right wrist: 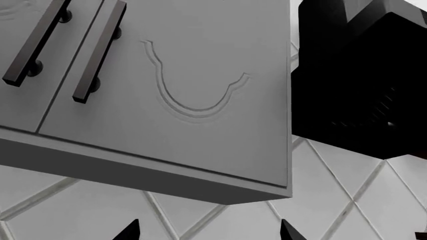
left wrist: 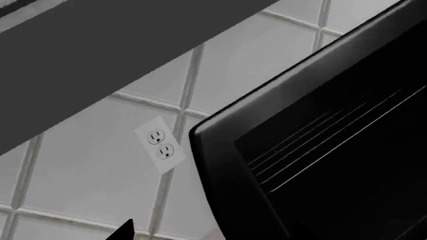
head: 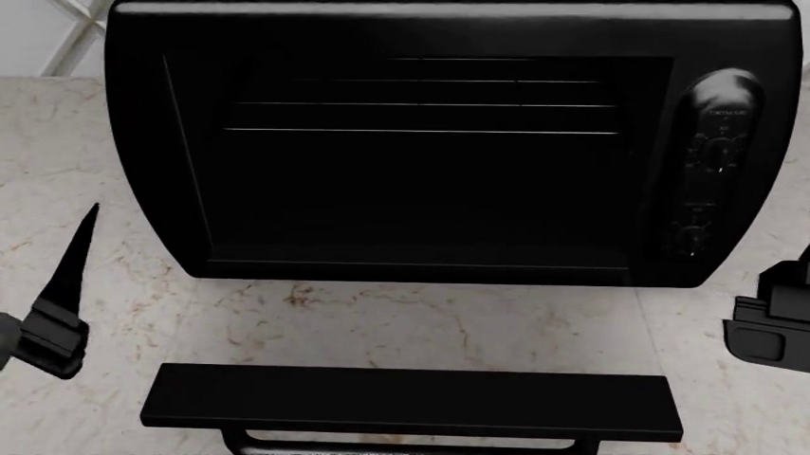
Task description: Close the toaster oven door.
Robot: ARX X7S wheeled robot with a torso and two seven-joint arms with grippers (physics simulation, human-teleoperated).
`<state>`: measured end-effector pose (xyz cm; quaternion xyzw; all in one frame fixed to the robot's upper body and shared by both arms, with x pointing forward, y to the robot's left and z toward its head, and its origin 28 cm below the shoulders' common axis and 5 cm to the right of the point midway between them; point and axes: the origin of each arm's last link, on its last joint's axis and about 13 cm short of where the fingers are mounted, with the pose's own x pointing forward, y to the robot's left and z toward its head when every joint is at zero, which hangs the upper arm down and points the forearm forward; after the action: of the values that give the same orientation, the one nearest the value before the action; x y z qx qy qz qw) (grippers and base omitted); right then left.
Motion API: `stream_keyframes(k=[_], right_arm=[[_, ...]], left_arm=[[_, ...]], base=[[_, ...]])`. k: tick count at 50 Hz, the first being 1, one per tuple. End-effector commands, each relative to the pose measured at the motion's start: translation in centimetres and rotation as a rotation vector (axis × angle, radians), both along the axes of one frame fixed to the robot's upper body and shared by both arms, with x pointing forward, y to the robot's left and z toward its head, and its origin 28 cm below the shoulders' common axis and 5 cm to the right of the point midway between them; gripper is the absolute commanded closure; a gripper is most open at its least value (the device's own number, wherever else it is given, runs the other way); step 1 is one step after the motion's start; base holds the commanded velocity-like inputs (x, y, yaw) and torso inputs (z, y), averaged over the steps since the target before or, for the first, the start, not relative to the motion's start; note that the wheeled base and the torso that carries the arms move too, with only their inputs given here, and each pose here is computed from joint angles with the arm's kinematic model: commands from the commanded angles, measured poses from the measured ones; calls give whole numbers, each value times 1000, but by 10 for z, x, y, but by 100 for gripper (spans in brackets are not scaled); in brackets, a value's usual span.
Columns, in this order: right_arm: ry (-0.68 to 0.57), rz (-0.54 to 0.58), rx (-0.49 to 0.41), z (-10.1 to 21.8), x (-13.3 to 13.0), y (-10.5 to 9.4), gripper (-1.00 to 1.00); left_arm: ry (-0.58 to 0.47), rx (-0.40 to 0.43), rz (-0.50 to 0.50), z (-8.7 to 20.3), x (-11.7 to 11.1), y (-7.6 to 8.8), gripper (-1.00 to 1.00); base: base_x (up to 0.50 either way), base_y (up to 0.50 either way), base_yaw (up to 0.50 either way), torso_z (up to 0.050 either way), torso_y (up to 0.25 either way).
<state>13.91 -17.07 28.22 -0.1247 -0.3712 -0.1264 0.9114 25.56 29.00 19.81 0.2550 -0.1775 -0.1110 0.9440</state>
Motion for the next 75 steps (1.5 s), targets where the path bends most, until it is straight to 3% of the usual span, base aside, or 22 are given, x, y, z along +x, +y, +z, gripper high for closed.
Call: stream_keyframes(k=[1,5,10,22,35,44,75], right_arm=[[-10,-2,2,0,-3,0,-100],[-10,-1,0,1,-3,0,-100],[-15,3,0,3,-3,2,-100],[-15,-2,1,2,-5,1,-100],[-14,-5,10,1,-6,0,-100],[-13,-11,13,2,-9,0,-100],[-6,-36,27,-6,-11,-6,-100]], left_arm=[[-91,495,-73,4,-3,26,-100],[-106,674,-117,3,-6,36,-100],[-108,812,-113,8,-11,46,-100],[-57,959,-170,5,-19,52,-100],[-6,988,-231,-13,-18,49,-100],[17,989,-263,-40,-2,49,-100],[-39,1000,-308,-42,54,25,-100]], base=[[0,0,0,0,0],[0,0,0,0,0],[0,0,0,0,0],[0,0,0,0,0],[0,0,0,0,0],[0,0,0,0,0],[0,0,0,0,0]])
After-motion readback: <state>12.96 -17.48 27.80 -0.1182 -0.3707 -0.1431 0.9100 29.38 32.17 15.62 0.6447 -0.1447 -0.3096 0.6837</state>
